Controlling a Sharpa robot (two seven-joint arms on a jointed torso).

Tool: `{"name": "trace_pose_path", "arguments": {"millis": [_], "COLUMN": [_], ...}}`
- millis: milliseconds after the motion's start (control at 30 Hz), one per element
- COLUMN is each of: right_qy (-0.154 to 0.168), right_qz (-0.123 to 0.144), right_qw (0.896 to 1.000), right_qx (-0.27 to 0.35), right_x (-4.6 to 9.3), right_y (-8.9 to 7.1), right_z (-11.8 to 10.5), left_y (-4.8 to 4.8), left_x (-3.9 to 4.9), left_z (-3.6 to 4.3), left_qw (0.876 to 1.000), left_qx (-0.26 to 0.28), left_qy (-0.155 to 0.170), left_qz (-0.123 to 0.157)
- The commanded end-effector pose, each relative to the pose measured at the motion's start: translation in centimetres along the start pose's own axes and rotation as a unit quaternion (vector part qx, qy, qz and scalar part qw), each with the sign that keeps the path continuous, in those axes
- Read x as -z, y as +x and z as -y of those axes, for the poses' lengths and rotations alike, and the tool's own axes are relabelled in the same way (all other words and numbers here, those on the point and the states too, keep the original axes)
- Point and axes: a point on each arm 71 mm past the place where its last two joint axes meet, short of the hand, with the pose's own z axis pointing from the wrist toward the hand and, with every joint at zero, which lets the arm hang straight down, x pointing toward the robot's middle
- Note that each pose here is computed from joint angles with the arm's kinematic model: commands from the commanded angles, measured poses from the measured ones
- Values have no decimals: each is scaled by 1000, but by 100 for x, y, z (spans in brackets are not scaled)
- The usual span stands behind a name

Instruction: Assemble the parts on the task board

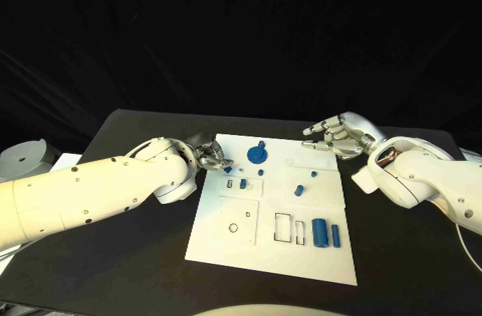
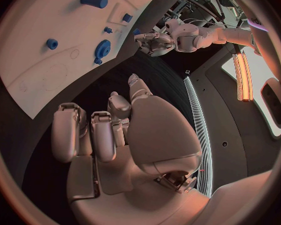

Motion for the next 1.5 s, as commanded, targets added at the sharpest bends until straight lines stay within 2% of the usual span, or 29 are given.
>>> {"name": "trace_pose_path", "arguments": {"millis": [33, 333, 533, 833, 1500], "right_qy": [-5, -5, -5, -5, -5], "right_qz": [-2, -1, -1, 0, 0], "right_qw": [1000, 1000, 1000, 1000, 1000], "right_qx": [2, 2, 2, 3, 3], "right_x": [5, 9, 11, 15, 22], "right_y": [6, 3, 0, -5, -10], "right_z": [-8, -8, -6, -4, -3], "left_y": [30, 164, 216, 298, 408], "left_x": [51, 122, 130, 113, 58], "left_z": [-22, -98, -108, -138, -180], "left_qw": [1000, 999, 997, 997, 1000], "left_qx": [4, 23, 41, 42, 6], "left_qy": [4, 11, 31, 35, -1], "left_qz": [22, 31, 51, 60, 22]}}
